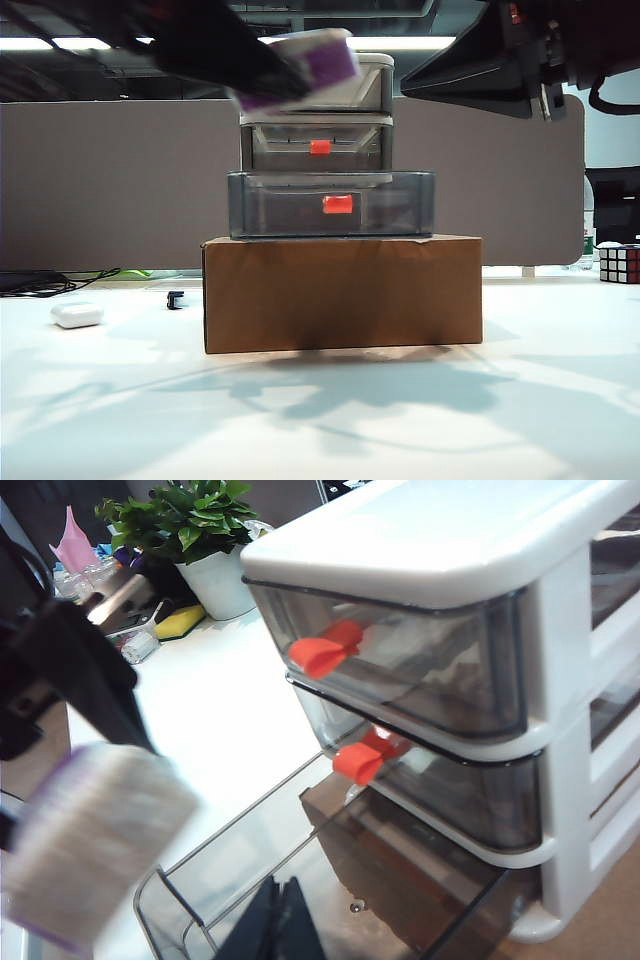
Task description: Open the third layer of the drawer on the table, pick up a pack of napkins on the table and put it in, and finally close the drawer.
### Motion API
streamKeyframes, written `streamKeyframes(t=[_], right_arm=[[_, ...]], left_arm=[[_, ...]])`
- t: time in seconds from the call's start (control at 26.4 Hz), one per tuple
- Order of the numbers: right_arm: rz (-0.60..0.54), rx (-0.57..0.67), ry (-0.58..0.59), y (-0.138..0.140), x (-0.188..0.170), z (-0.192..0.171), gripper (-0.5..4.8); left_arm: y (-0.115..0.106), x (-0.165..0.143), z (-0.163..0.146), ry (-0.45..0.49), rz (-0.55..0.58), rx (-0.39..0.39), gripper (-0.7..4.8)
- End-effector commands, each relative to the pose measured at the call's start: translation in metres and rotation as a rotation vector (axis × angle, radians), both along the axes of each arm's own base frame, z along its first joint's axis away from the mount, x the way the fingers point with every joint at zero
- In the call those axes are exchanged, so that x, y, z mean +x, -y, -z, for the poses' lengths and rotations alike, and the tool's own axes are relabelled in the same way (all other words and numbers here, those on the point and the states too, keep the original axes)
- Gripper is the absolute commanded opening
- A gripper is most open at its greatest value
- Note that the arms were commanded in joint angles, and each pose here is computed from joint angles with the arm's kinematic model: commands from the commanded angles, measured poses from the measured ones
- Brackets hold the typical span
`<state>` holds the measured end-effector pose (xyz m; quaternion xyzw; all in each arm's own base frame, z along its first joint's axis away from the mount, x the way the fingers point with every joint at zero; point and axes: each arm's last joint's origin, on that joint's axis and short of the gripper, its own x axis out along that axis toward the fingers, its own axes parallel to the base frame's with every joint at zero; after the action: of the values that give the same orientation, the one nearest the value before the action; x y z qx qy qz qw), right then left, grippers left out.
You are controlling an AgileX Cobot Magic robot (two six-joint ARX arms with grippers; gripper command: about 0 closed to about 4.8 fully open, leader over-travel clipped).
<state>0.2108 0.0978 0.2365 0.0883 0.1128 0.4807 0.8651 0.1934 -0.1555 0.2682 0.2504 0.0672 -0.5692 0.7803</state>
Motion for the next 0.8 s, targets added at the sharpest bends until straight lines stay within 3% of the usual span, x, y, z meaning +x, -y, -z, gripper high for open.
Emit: streamKeyframes(t=[0.04, 0.19, 0.27, 0.42, 0.64, 0.72, 0.76, 0.8], right_arm=[[-0.009, 0.006, 0.001, 0.000, -0.002, -0.002, -0.06], [-0.005, 0.005, -0.002, 0.001, -0.002, -0.002, -0.06], [-0.004, 0.005, -0.002, 0.001, -0.001, -0.002, -0.06], [0.005, 0.006, 0.001, 0.003, -0.001, -0.003, -0.06], [0.004, 0.006, 0.001, 0.003, -0.001, -0.003, -0.06], [0.004, 0.006, 0.001, 0.003, -0.001, -0.003, -0.06], [0.004, 0.006, 0.001, 0.003, -0.001, -0.003, -0.05], [0.004, 0.006, 0.001, 0.003, -0.001, -0.003, -0.05]], left_arm=[[0.023, 0.020, 0.003, -0.012, -0.050, 0.051, 1.52], [0.036, 0.038, 0.008, -0.041, -0.057, 0.078, 1.54], [0.037, 0.039, 0.012, -0.055, -0.057, 0.090, 2.18], [0.037, 0.039, 0.015, -0.071, -0.056, 0.103, 2.50], [0.037, 0.039, 0.015, -0.077, -0.056, 0.107, 2.51], [0.037, 0.039, 0.015, -0.077, -0.056, 0.107, 2.90], [0.037, 0.039, 0.015, -0.077, -0.056, 0.108, 3.60], [0.037, 0.039, 0.015, -0.076, -0.058, 0.108, 3.76]])
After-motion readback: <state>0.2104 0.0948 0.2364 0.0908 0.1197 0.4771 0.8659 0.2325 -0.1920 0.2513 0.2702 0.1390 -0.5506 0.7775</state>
